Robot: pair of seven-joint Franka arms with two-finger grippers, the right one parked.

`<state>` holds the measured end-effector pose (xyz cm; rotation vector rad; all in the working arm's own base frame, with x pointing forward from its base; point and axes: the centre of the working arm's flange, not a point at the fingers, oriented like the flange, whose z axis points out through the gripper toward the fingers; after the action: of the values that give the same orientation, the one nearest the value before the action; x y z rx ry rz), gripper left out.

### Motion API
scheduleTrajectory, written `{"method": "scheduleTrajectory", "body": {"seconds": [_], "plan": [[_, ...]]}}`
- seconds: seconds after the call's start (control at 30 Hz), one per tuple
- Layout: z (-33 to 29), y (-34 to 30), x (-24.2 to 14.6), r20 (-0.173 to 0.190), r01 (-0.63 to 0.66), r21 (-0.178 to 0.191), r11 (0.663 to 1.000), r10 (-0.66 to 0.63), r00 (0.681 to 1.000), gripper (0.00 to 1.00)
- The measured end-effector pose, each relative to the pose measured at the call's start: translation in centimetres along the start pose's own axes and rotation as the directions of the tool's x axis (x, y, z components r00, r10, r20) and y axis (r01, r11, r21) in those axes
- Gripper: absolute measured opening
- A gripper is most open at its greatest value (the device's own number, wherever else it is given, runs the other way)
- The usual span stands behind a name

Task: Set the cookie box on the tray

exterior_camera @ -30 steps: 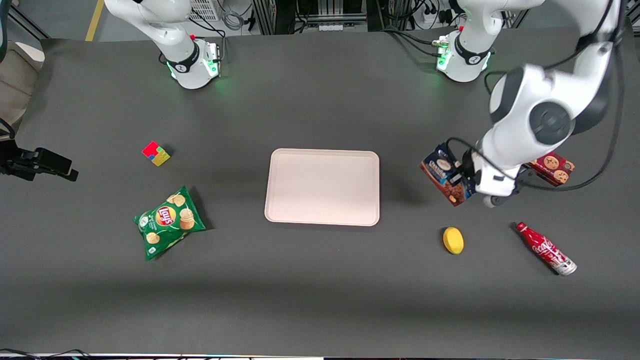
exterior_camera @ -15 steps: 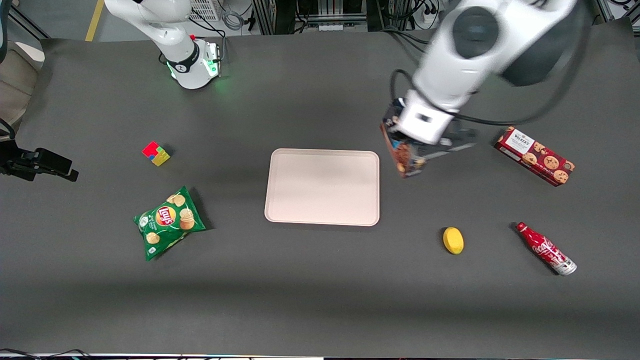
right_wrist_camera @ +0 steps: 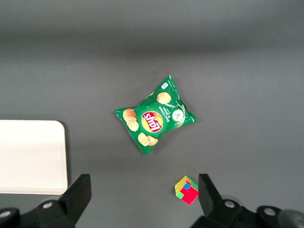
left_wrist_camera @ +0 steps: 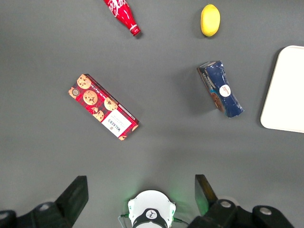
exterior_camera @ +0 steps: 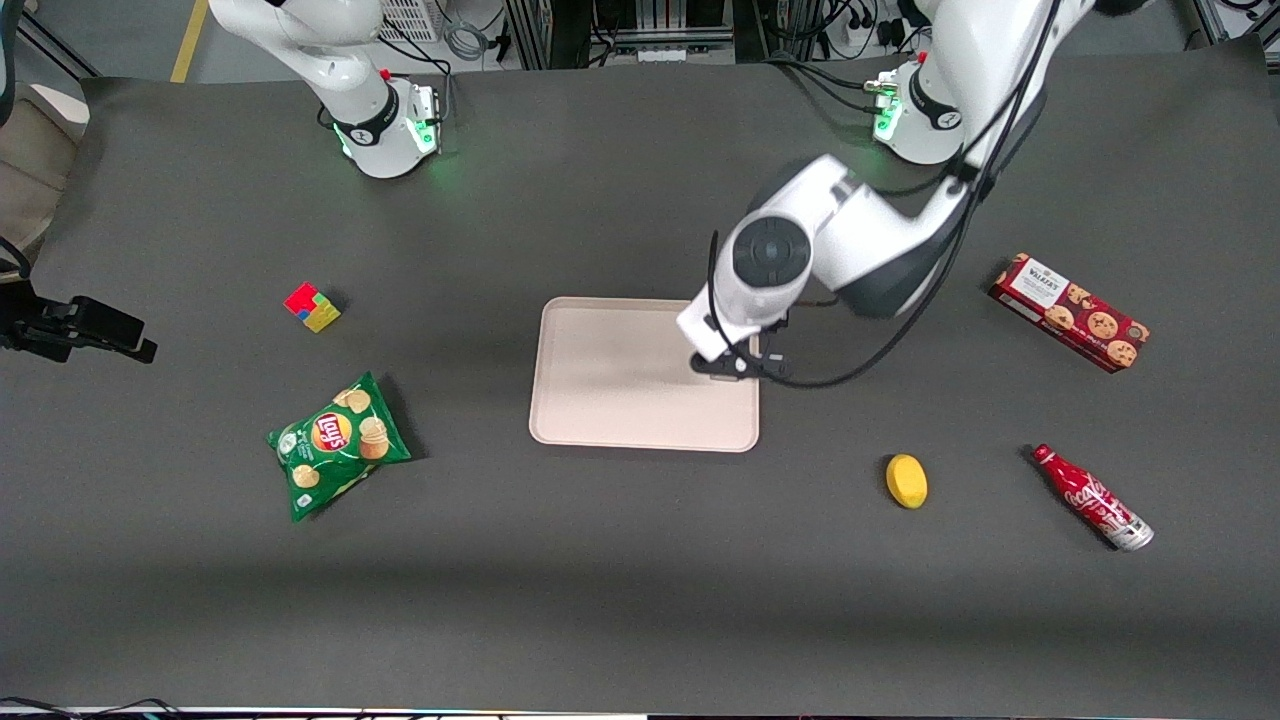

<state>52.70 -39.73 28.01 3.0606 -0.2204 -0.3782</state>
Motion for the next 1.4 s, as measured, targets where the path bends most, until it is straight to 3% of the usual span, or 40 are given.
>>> {"method": "scheduleTrajectory", "body": {"seconds": [0.23, 0.47, 0.87, 1.03, 1.23, 1.4], "plan": [[0.6, -0.4, 0.5, -0.024, -0.020, 0.031, 0.999, 0.021, 0.999, 0.12], [1.1, -1.1, 1.4, -0.046, -0.007, 0.018, 1.000, 0.007, 0.999, 0.15], [1.2, -1.4, 1.8, -0.051, -0.002, 0.012, 1.000, 0.002, 0.999, 0.74], [-0.7, -1.9, 1.6, -0.040, 0.016, 0.039, 0.999, -0.014, 0.999, 0.98], [-7.4, -2.4, 0.5, -0.066, 0.097, 0.076, 0.992, -0.092, 0.994, 1.00], [-14.5, -3.0, -2.4, -0.067, 0.140, 0.102, 0.985, -0.134, 0.989, 1.00]]}}
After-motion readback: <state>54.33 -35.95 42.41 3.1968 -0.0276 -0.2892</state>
